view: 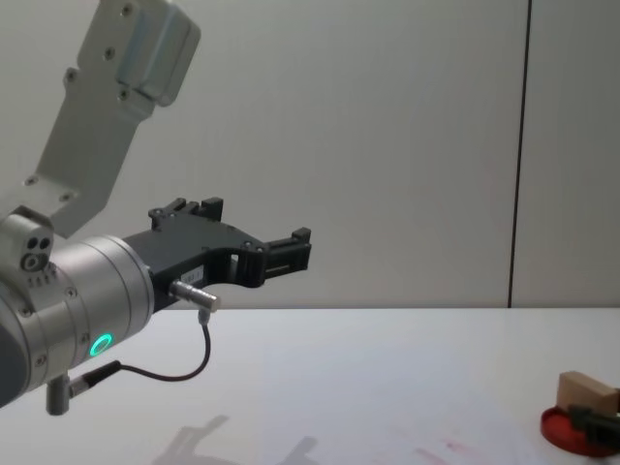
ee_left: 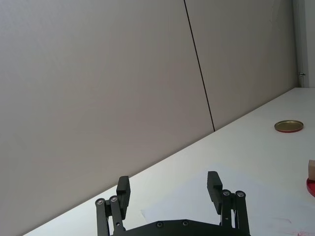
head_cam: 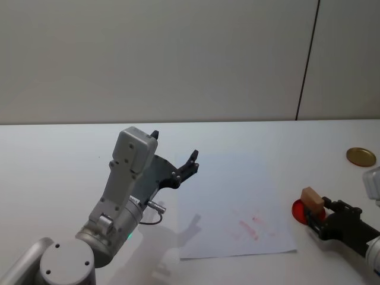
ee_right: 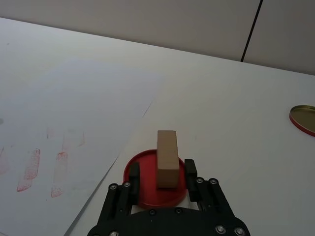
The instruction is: Use the one hand to pick up the stamp and affix it onto the A4 paper.
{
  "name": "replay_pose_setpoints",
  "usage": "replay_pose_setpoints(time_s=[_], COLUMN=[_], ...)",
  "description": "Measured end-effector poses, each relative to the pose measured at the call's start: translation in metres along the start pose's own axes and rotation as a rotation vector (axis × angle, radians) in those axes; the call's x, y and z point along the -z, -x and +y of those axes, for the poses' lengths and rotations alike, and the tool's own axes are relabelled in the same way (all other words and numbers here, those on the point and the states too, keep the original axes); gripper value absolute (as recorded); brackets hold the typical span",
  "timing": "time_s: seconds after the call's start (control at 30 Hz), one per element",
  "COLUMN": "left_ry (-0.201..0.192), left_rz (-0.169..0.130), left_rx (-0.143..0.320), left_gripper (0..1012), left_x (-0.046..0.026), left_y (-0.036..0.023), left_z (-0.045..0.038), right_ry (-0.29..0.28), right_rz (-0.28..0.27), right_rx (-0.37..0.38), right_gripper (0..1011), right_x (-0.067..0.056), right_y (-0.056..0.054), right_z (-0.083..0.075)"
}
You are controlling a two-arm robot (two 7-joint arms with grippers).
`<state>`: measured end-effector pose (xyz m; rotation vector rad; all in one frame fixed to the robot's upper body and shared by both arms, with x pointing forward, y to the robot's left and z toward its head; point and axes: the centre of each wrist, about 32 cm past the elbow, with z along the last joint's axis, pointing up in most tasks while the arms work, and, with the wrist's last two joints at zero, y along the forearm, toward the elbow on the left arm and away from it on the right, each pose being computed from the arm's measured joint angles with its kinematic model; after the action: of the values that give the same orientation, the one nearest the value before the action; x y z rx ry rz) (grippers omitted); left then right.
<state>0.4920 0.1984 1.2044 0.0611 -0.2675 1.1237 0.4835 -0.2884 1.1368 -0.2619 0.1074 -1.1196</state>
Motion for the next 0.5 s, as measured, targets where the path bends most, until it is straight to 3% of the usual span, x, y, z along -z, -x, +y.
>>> replay_pose_setpoints(time_s=[0.07, 0.17, 0.5], left_ry=[0.000, 0.000, 0.000], left_rz=[0.000, 0.000, 0.000], left_rx=[0.000, 0.000, 0.000], left_gripper=[993, 993, 993], left_x=[0.0000, 0.0000, 0.0000], left_y=[0.0000, 0.0000, 0.0000], left_z=[0.0000, 0.0000, 0.0000], right_ry=[-0.003, -0.013, -0.089], right_rz=[0.000, -0.004, -0.035], right_rx=[0.003, 0.009, 0.039], right_gripper=[539, 683, 936], right_x=[0.000, -0.001, -0.013], right_y=[0.000, 0.001, 0.002], right_z=[0.000, 0.000, -0.004])
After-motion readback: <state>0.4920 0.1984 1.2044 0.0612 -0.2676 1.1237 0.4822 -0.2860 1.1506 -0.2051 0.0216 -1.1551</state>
